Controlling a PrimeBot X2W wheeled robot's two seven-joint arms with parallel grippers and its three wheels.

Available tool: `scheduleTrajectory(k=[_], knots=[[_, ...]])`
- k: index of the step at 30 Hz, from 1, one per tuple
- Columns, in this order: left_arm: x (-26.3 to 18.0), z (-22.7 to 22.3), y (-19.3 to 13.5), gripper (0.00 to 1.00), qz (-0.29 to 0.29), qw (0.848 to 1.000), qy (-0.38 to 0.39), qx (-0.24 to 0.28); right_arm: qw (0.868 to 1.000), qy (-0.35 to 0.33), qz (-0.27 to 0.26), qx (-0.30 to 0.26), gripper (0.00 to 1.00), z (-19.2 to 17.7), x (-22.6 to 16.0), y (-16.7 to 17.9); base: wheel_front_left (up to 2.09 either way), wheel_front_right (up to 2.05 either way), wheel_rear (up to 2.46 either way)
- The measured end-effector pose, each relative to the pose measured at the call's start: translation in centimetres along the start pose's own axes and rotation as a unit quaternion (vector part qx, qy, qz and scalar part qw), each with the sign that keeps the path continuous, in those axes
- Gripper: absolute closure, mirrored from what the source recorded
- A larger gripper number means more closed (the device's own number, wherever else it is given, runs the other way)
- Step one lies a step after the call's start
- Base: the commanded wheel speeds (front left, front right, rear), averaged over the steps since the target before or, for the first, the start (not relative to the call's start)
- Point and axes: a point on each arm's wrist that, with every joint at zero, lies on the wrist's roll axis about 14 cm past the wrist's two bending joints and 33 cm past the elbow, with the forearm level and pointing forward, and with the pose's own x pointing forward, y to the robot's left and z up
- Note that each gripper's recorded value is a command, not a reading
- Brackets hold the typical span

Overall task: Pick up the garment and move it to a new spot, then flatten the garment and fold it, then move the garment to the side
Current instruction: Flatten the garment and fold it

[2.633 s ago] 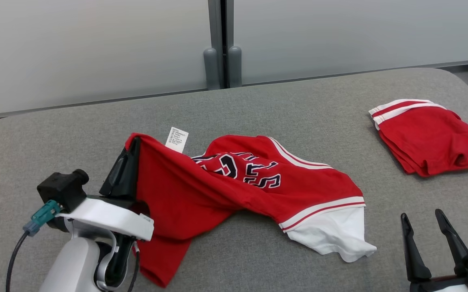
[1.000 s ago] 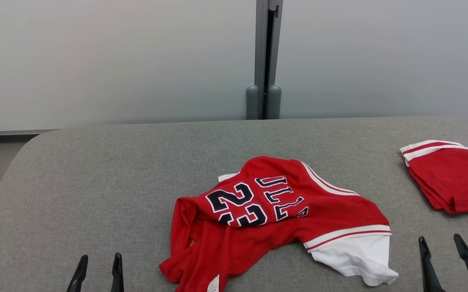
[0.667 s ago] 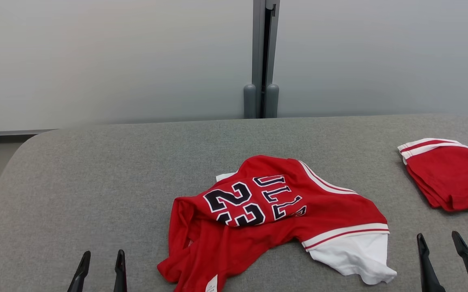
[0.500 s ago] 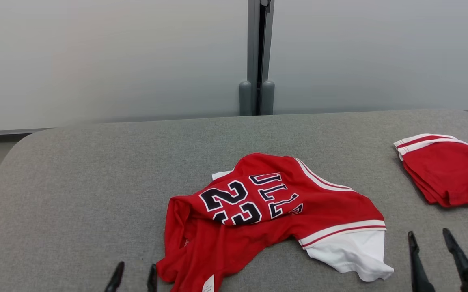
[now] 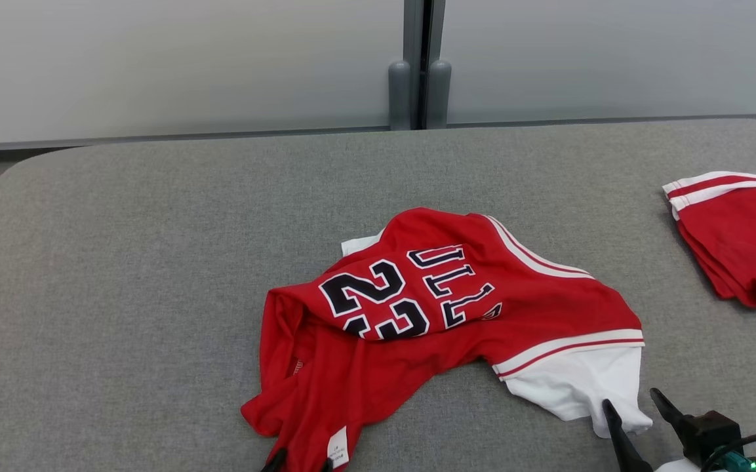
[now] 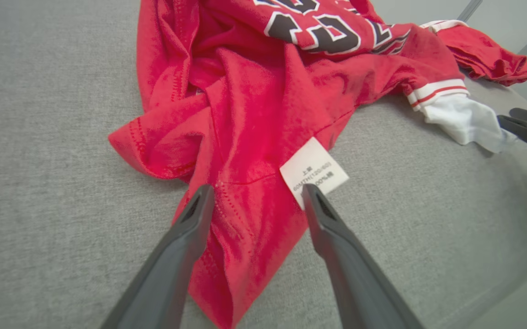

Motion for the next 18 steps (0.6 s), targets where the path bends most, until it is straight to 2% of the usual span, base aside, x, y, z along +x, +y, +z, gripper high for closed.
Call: scheduleTrajectory(k=[7,18], knots=[[1.2,-0.9,0.2,0.00,0.001,1.000,0.020,-0.016,0.999,0.037,0.014,0.014,0.00,-2.1,1.4,1.2,0.00,0.00,0.00],[1.1,-1.5,1.2,0.00,0.019,0.999,0.031,-0.021,0.999,0.040,0.021,0.023,0.00,-2.1,2.7,1.7,0.00,0.00,0.00]])
